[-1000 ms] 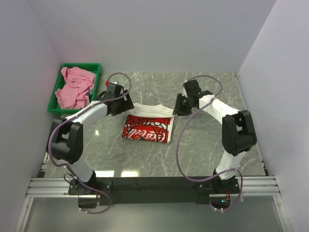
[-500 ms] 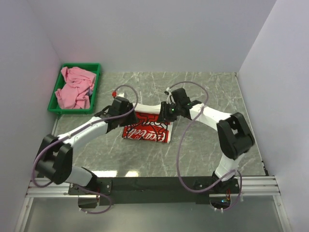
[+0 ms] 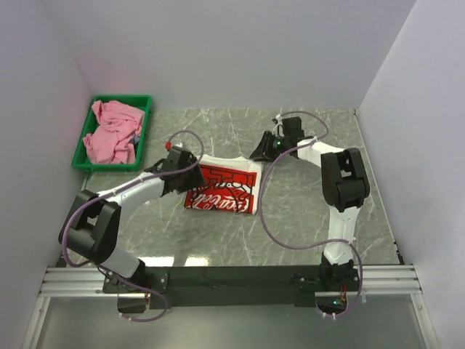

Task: Fold and stack the t-shirts
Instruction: Fold the tshirt

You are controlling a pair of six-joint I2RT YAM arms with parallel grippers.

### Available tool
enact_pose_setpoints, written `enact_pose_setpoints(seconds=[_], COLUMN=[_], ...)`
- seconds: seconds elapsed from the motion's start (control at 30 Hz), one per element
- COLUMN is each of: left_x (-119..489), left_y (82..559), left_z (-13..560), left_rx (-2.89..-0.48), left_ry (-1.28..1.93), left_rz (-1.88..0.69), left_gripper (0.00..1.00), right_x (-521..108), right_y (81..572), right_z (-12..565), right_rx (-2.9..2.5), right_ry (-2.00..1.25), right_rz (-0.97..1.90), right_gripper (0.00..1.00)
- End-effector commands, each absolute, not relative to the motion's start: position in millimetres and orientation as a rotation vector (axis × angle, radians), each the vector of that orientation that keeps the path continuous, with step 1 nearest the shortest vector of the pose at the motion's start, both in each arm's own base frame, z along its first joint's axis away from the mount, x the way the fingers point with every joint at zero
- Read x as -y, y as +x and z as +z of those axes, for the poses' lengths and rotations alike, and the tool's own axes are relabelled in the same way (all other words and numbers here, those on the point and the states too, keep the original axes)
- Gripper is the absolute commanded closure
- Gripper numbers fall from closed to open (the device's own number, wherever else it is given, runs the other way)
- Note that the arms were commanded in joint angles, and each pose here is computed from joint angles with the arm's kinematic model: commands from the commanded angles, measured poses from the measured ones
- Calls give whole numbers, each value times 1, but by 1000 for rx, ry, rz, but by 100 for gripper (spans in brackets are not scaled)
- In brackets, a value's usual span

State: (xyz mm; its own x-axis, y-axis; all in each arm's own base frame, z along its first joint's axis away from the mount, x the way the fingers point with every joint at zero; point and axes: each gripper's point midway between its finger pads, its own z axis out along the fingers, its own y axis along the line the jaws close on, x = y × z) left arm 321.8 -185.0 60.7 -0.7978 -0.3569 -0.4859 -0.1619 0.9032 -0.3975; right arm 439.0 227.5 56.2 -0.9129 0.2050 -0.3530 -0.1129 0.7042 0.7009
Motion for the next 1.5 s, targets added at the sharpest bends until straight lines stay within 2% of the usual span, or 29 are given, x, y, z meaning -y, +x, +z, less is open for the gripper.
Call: enact_pose_setpoints(seconds=[0.0,0.1,0.27,0.43,0.53,0.73,0.87,0.9,1.03,1.1,1.13,1.2,1.3,1.4,1.47], left_x=[193,204,218,217,209,212,215,218,214,208,201,194,185,170,171], left_y=[368,387,415,440,458,478,475,479,459,447,436,420,389,356,353], left_z=[106,116,118,90,73,43,53,77,124,155,149,163,151,109,105], left_rx=[-2334,-2309,-2287,-2318,-2333,-2386,-2376,-2315,-2238,-2183,-2211,-2196,-2209,-2275,-2249], left_ry=[-374,-317,-279,-305,-344,-363,-353,-331,-312,-303,-335,-356,-386,-460,-462], left_rz=[-606,-649,-710,-705,-697,-752,-786,-815,-852,-854,-826,-820,-824,-780,-810], left_gripper=[34,36,54,69,70,65,59,56,31,25,23,23,23,28,31], right_x=[-242,-247,-250,-243,-232,-205,-203,-203,-207,-219,-226,-245,-277,-302,-306], right_y=[447,433,414,414,422,434,435,432,419,400,391,365,324,291,285], right_z=[116,129,119,85,65,26,50,55,94,114,119,127,124,111,95], right_rx=[-2317,-2263,-2253,-2298,-2305,-2346,-2276,-2274,-2215,-2199,-2198,-2225,-2276,-2324,-2362], right_ry=[32,29,39,112,195,369,351,337,264,194,161,70,-46,-101,-56], right_rz=[1221,1312,1397,1401,1404,1365,1401,1402,1409,1444,1457,1474,1524,1591,1593], right_gripper=[65,65,66,67,68,69,69,69,69,69,69,69,68,68,68])
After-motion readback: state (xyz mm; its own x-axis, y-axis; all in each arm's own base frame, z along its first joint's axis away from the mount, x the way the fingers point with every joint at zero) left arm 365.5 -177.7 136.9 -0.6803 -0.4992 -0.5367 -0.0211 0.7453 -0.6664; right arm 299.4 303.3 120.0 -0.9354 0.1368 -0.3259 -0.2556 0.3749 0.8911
